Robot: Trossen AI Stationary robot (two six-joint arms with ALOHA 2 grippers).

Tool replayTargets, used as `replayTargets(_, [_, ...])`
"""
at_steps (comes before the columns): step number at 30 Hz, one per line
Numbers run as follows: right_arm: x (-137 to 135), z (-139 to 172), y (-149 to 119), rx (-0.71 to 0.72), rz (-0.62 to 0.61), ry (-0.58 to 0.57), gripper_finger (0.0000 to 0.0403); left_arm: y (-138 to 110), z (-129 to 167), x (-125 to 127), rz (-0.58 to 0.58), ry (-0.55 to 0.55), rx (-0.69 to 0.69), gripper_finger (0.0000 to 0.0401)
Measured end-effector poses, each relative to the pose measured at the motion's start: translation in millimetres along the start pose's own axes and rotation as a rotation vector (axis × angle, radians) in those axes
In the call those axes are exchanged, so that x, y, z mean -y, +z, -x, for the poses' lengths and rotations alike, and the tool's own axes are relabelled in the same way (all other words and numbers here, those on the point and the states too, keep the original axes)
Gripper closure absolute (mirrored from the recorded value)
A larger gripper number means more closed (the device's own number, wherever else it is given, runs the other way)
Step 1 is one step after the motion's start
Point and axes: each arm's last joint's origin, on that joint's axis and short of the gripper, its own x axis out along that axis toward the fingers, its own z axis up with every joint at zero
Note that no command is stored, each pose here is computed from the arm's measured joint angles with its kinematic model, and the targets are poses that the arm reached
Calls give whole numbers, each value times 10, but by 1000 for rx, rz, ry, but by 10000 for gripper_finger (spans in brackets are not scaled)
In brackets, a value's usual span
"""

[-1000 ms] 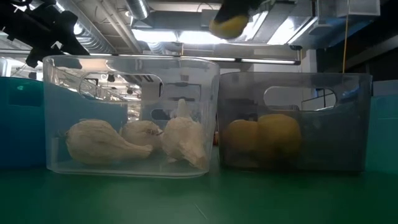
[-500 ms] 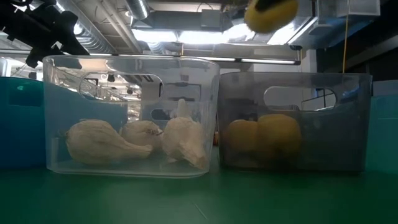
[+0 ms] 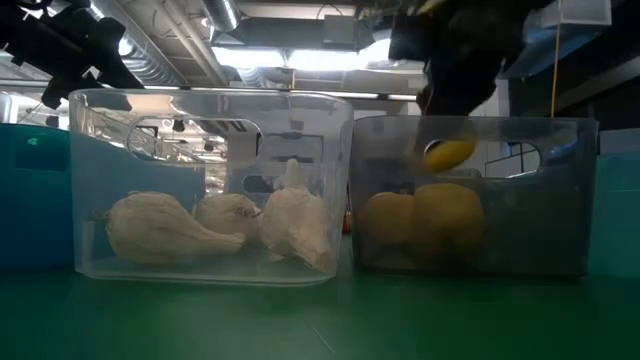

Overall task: Sort produce into baskets
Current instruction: Put the yellow lemon into the black bin

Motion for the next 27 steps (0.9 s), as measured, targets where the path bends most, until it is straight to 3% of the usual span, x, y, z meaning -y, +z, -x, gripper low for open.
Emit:
replayTargets(4, [97, -111, -103, -21, -66, -13, 211, 0, 0, 0, 0, 0, 0, 164])
replayTargets(20, [81, -152, -106, 7, -93, 57, 208, 0, 0, 0, 0, 0, 0, 164])
replayTargets(27, [76, -152, -109, 2, -92, 71, 161, 0, 0, 0, 0, 1, 0, 164])
